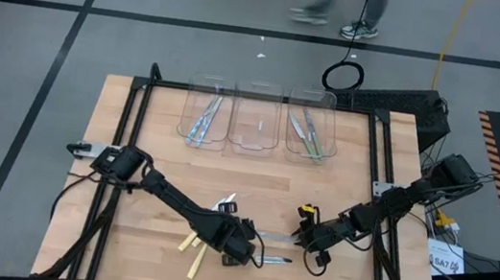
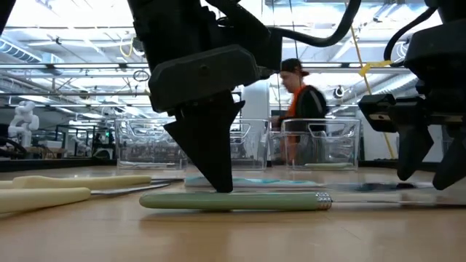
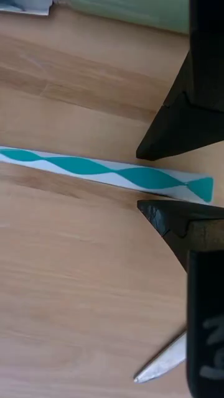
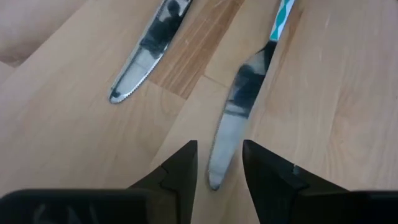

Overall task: Sort silverware by color (type)
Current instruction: Put the blue patterned knife into the left transparent bin

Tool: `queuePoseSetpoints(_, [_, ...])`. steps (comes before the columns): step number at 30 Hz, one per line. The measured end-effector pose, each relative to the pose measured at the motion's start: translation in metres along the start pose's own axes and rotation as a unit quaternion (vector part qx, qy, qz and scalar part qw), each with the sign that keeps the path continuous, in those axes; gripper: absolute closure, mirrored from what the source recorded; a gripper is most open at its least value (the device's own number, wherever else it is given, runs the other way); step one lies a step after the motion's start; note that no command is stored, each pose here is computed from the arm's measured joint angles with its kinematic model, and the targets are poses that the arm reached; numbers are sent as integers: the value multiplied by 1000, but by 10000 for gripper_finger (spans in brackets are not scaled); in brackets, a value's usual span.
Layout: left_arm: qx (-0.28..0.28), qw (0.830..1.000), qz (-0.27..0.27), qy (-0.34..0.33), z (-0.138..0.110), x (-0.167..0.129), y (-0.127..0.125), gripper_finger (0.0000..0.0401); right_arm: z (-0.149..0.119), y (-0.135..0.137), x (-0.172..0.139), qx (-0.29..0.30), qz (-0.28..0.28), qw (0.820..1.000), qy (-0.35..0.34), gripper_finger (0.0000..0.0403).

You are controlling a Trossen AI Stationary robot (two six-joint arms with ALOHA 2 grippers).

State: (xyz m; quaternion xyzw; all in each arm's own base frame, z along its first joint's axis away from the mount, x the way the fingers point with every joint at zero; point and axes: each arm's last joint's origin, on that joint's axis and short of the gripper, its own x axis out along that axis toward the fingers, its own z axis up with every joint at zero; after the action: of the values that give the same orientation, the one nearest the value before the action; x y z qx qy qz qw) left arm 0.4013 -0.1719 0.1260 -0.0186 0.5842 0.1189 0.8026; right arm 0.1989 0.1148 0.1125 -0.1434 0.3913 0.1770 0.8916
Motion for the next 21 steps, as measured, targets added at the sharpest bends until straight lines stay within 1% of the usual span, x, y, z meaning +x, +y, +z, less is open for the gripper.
queuePoseSetpoints(3, [2, 1000, 7, 5, -2, 7, -1, 274, 0, 0, 0, 0, 0, 1000, 1, 282])
queuePoseSetpoints(5, [8, 1000, 12, 6, -2, 10, -1, 282, 0, 0, 0, -1, 0, 1000, 0, 282])
queuePoseSetpoints(11, [10, 1000, 12, 8, -2, 11, 0, 349, 0, 0, 0, -4, 0, 1000, 1, 282])
queuePoseSetpoints(21, [4, 1000, 27, -5, -6, 9, -5, 352, 1, 0, -3, -4, 0, 1000, -3, 282])
